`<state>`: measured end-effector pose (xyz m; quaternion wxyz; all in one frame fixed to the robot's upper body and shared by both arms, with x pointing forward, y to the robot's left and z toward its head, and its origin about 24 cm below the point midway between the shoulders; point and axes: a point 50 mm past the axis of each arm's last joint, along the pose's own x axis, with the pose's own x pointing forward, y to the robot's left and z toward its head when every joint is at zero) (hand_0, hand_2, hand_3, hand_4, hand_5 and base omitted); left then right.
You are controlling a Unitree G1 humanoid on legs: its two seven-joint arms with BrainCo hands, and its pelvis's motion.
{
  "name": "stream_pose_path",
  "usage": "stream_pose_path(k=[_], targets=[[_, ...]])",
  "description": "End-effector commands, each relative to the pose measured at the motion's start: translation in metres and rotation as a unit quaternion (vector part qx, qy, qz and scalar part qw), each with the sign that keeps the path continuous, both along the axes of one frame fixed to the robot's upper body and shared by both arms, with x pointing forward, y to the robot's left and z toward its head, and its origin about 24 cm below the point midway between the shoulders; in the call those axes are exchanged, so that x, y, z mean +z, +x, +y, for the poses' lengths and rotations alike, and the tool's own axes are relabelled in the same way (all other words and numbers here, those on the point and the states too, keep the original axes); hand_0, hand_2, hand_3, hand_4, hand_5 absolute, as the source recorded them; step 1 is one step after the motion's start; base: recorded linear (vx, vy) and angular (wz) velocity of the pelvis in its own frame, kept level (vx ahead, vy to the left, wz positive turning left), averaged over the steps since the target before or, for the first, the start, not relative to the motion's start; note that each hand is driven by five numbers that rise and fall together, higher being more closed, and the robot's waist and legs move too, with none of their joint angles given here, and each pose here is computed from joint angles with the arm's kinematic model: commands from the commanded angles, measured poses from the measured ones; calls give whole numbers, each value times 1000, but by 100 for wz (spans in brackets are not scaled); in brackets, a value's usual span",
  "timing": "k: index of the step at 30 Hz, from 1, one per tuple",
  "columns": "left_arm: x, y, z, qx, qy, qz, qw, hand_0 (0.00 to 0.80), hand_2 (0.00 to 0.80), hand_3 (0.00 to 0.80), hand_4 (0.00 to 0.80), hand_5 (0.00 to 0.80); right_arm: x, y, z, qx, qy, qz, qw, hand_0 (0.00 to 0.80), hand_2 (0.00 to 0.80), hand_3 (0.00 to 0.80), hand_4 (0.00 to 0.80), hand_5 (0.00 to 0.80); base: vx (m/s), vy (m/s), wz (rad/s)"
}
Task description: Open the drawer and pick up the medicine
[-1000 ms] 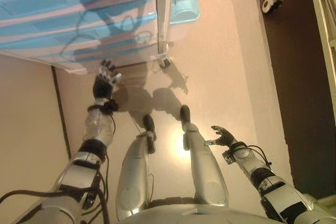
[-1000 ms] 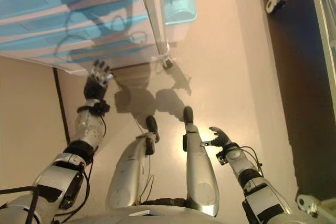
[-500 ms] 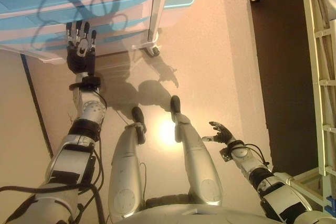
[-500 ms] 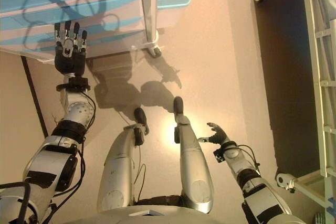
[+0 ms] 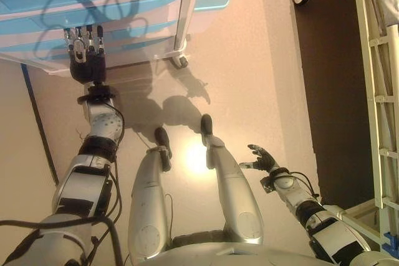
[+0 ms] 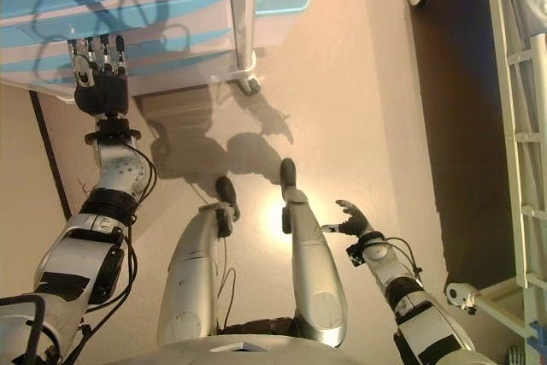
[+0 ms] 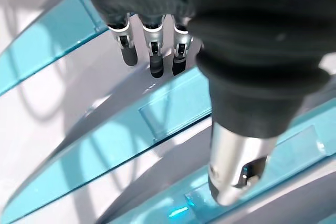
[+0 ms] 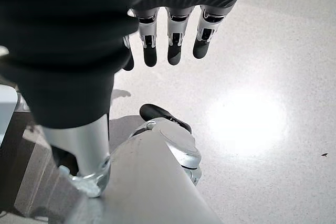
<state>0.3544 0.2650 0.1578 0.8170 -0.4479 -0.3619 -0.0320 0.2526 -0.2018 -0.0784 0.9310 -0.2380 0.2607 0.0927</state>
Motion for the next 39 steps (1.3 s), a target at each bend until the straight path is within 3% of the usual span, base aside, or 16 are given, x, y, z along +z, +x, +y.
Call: stream_pose_path(k=[1, 2, 11, 16, 19, 23, 28, 35, 36, 37, 39], targets=[[100, -23, 29, 66, 54, -245, 966, 627, 627, 627, 627, 627, -18, -28, 0, 4, 7, 35, 999, 0, 0, 0, 0, 0, 3, -37, 3], [102, -24, 31, 68, 52, -253, 964, 800, 800, 800, 800, 800, -18, -29, 0, 4, 7, 35, 999, 0, 0, 0, 0, 0, -1, -35, 3], [106, -33, 25, 30, 72, -293, 953, 800, 800, 800, 800, 800, -20, -31, -1, -1, 1, 38, 999, 0, 0, 0, 0, 0, -15, -58, 2], [56, -38, 16, -23, 52, -244, 968, 800, 800, 800, 800, 800, -22, -34, -4, -10, -18, 46, 999, 0, 0, 0, 0, 0, 13, -145, 17], [-6, -46, 1, -72, 35, -151, 985, 800, 800, 800, 800, 800, -25, -39, -9, -25, -28, 61, 997, 0, 0, 0, 0, 0, 94, -207, 47], [-102, -78, -10, -106, 61, 53, 991, 800, 800, 800, 800, 800, -28, -49, -25, -65, -37, 79, 994, 0, 0, 0, 0, 0, 125, -173, 69], [-187, -138, 13, -94, 73, 290, 950, 800, 800, 800, 800, 800, -30, -64, -55, -96, -62, 109, 987, 0, 0, 0, 0, 0, 101, -90, 75], [-246, -205, 19, -88, 55, 481, 871, 800, 800, 800, 800, 800, -34, -80, -78, -131, -74, 137, 979, 0, 0, 0, 0, 0, 57, -13, 54], [-250, -209, 19, -85, 63, 500, 859, 464, 464, 464, 464, 464, -34, -82, -80, -132, -74, 141, 978, 0, 0, 0, 0, 0, 81, 17, 44], [-258, -217, 17, -90, 70, 530, 840, 0, 0, 0, 0, 0, -36, -85, -81, -136, -73, 149, 977, 0, 0, 0, 0, 0, 97, 22, 42], [-267, -230, 16, -93, 97, 572, 809, 0, 0, 0, 0, 0, -39, -91, -82, -141, -72, 160, 974, 0, 0, 0, 0, 0, 119, 31, 27]])
